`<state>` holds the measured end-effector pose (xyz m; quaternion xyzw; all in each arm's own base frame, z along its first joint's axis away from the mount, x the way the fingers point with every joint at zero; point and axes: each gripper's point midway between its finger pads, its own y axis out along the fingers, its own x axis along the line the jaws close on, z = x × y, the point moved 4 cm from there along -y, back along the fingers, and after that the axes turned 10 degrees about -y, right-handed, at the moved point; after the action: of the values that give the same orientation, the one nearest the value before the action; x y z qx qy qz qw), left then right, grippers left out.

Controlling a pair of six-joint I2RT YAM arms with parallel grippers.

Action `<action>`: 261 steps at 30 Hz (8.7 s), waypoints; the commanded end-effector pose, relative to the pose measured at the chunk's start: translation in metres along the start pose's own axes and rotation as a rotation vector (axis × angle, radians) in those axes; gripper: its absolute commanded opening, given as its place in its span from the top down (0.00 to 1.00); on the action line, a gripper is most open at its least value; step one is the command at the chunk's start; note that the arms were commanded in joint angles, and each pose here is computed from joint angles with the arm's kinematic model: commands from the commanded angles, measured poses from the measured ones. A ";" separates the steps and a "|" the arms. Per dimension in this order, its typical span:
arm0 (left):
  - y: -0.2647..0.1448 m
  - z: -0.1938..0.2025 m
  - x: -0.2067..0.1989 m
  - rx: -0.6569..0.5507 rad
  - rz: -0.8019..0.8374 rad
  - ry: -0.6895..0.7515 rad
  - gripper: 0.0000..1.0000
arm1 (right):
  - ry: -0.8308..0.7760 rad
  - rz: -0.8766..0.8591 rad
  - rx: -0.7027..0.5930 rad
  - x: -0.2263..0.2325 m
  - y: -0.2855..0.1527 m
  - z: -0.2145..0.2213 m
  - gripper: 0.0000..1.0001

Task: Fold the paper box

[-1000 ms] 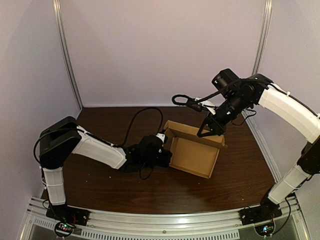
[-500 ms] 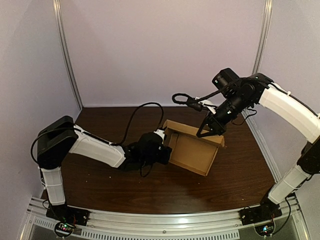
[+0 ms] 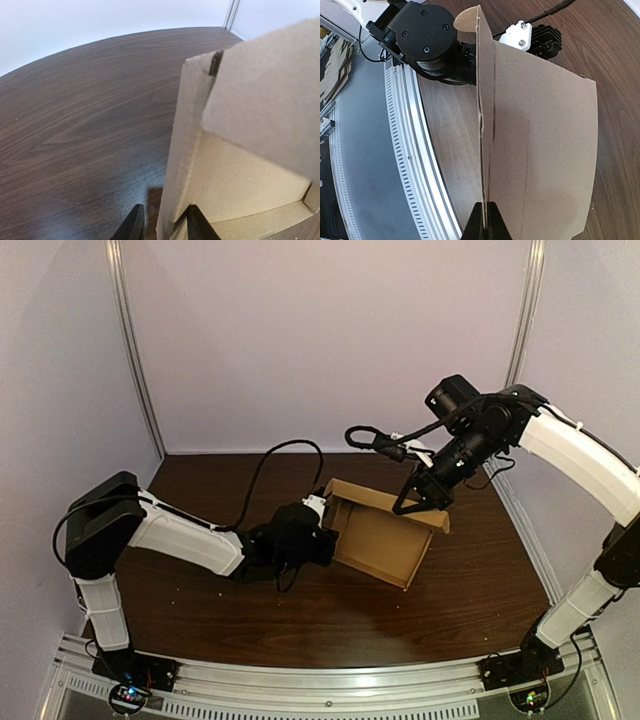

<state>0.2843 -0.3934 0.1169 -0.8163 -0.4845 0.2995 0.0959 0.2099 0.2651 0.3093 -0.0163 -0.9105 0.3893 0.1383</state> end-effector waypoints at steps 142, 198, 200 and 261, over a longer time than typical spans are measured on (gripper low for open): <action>-0.057 0.028 0.029 0.277 -0.041 -0.071 0.55 | -0.740 0.117 0.326 0.025 0.027 0.153 0.45; -0.033 0.049 0.067 0.365 -0.013 -0.225 0.57 | -0.879 -0.501 0.835 0.023 0.161 0.213 1.00; -0.034 0.050 0.067 0.367 -0.012 -0.224 0.57 | -0.868 -0.509 0.845 0.022 0.164 0.216 1.00; -0.038 -0.002 0.013 0.297 0.139 -0.064 0.57 | -0.134 0.328 0.216 -0.059 0.007 0.075 0.85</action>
<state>0.2600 -0.3682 0.1090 -0.7967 -0.3706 0.4277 0.2122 0.2436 0.2042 0.2373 -0.1478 -0.8531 0.4995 0.0282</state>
